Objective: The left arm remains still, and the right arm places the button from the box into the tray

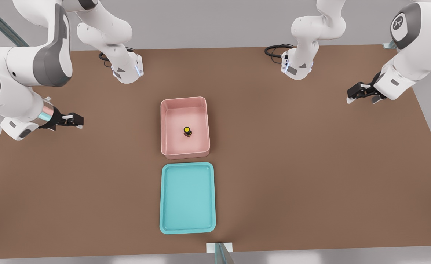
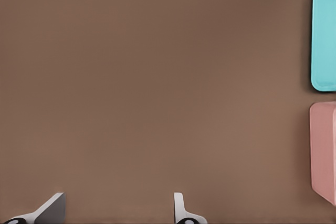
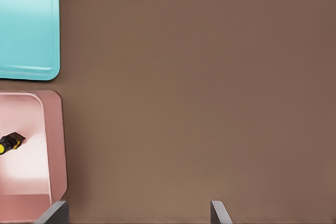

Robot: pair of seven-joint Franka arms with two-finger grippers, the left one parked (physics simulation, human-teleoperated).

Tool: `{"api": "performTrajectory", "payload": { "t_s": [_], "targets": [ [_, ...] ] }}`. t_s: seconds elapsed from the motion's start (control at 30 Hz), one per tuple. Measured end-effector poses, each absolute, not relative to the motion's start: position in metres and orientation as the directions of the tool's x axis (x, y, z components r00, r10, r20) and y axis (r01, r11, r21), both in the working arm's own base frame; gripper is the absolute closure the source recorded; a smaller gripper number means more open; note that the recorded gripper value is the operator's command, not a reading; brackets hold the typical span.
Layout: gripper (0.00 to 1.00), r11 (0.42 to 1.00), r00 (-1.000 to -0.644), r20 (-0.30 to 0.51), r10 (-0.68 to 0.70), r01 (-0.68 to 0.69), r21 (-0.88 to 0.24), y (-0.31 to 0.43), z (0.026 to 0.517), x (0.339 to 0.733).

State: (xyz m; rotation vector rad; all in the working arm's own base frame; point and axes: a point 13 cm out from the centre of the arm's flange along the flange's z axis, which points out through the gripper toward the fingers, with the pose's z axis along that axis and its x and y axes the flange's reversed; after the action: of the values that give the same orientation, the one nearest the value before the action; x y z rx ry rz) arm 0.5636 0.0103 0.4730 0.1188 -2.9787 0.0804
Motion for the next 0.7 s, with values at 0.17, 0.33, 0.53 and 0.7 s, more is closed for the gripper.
{"api": "performTrajectory", "payload": {
  "t_s": [0.17,0.33,0.53,0.7],
  "targets": [
    [0.0,0.979,-0.956,0.224,-0.192,-0.204,-0.031,0.101,0.43,0.575],
    [0.0,0.914,-0.87,0.323,-0.372,-0.403,-0.035,0.374,0.31,0.499],
    [0.0,0.973,-0.926,0.362,-0.109,-0.173,-0.15,0.344,0.215,0.414],
    [0.0,0.986,-0.962,0.257,0.093,0.053,-0.157,0.356,0.146,0.415]
  ]
}}
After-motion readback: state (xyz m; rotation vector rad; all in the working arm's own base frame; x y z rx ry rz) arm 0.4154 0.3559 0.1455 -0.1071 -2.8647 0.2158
